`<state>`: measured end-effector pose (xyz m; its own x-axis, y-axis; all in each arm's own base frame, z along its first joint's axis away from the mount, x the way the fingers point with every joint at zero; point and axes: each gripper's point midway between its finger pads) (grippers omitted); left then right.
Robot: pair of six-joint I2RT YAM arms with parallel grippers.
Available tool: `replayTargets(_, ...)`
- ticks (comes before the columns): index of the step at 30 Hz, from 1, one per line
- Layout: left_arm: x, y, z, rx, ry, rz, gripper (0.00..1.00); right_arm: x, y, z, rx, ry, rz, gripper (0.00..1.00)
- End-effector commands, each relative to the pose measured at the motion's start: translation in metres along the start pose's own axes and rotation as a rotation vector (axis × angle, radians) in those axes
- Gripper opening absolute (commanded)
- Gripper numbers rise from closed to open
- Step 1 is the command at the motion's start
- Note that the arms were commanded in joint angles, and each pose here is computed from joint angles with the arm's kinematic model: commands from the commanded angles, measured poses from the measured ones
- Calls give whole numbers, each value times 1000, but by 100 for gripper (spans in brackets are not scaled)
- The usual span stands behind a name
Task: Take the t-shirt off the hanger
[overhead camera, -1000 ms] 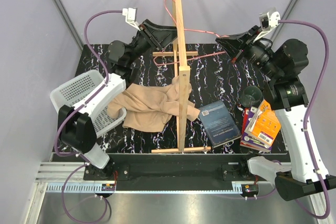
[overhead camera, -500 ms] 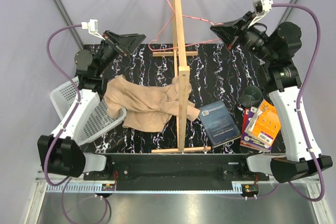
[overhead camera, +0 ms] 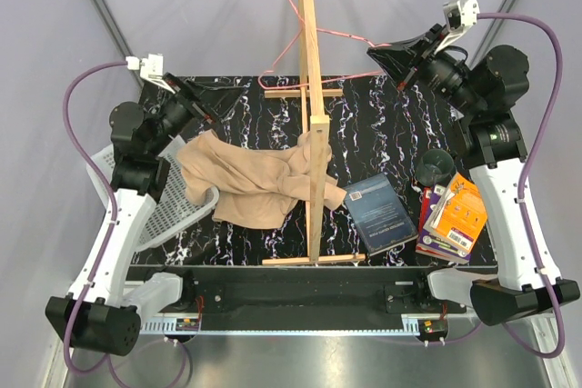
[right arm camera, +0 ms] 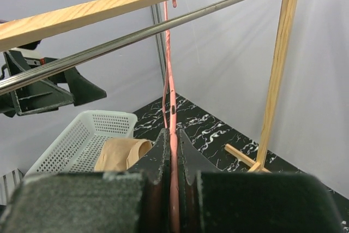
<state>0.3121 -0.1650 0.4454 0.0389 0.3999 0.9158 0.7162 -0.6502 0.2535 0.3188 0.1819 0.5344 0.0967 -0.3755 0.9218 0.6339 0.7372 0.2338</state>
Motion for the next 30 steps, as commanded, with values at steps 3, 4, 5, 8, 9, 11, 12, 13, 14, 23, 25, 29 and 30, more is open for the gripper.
replayTargets(3,-13,-10,13,94,11,80,99,20,-14,6,-32,-58,-76,0)
replayTargets(4,-17,-12,15,106,4,91,99,21,-16,7,-32,-61,-80,0)
replayTargets(5,-18,-13,16,113,0,95,99,22,-18,9,-35,-59,-85,0)
replayTargets(8,-20,-17,25,180,-8,92,99,20,-23,6,-62,-55,-94,0)
replayTargets(9,-17,-19,26,193,-4,83,99,15,-24,3,-71,-51,-86,0)
replayTargets(11,-16,-26,30,243,3,94,99,17,-28,2,-92,-53,-100,0)
replayTargets(12,-12,-30,28,255,12,83,99,13,-29,0,-100,-49,-96,0)
replayTargets(13,-14,-34,29,273,11,96,99,13,-30,1,-100,-50,-97,0)
replayTargets(14,-13,-36,31,292,15,94,99,12,-31,3,-92,-43,-95,0)
replayTargets(23,-43,-59,38,389,-63,216,99,3,-42,-4,-157,42,-131,62)
replayTargets(25,-57,-62,37,378,-87,266,99,-4,-48,-14,-213,63,-143,87)
replayTargets(29,-83,-74,32,359,-129,332,99,-13,-71,-15,-286,118,-168,100)
replayTargets(30,-87,-76,32,361,-135,340,99,-24,-74,-21,-314,145,-156,100)
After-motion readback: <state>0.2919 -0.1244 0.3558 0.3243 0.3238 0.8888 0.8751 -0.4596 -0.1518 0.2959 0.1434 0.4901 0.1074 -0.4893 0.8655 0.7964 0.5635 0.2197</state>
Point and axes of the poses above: each gripper's point midway between its finger pads, its own y axis out along the fingers, its own z axis along the line the jaws close on, x = y × z, and after that the axes turned 14 degrees about y, right-handed
